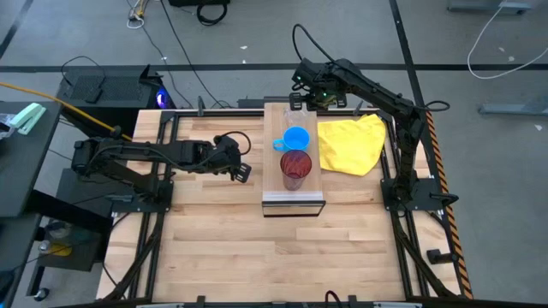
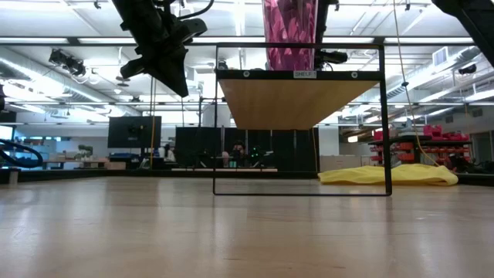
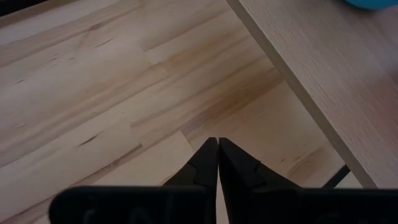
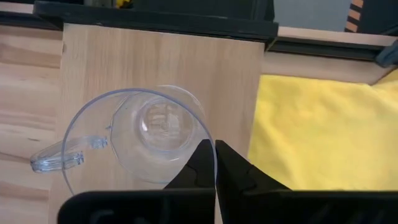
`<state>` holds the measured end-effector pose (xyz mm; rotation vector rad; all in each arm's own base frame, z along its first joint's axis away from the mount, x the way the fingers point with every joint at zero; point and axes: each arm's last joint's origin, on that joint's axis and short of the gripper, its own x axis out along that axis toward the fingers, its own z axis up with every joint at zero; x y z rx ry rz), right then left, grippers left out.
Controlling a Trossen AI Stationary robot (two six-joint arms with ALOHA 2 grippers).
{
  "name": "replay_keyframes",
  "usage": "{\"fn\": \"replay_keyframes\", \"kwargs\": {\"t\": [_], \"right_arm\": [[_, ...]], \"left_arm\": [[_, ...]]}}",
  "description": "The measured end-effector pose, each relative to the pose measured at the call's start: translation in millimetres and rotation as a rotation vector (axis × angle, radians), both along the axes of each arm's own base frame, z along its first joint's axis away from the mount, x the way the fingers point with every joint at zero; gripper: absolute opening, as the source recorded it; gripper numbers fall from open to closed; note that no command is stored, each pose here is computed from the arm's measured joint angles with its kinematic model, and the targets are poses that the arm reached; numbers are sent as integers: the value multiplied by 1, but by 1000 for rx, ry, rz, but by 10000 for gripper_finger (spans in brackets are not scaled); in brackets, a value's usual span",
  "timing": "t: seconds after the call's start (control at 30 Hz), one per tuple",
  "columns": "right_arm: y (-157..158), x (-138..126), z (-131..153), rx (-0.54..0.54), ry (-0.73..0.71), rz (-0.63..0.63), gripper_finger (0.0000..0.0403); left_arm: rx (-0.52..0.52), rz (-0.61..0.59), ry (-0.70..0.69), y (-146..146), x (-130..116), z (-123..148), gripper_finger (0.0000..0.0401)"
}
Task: Stack small to large cups/mugs on shelf
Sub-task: Put the transparent mug on the shelf
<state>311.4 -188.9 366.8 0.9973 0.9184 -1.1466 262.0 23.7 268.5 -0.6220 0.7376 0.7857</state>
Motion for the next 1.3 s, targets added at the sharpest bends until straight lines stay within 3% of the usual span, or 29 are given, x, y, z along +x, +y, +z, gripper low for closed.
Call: {"fn": "replay_keyframes", "kwargs": {"t": [0.7,1.3], "right_arm": [[7,11,-14,-5,-8,12,3],[10,17,-14,-25,-24,82,38]], "left_arm": [[8,-14,8,0,0,0,20],[8,-14,8,0,0,0,19]]}}
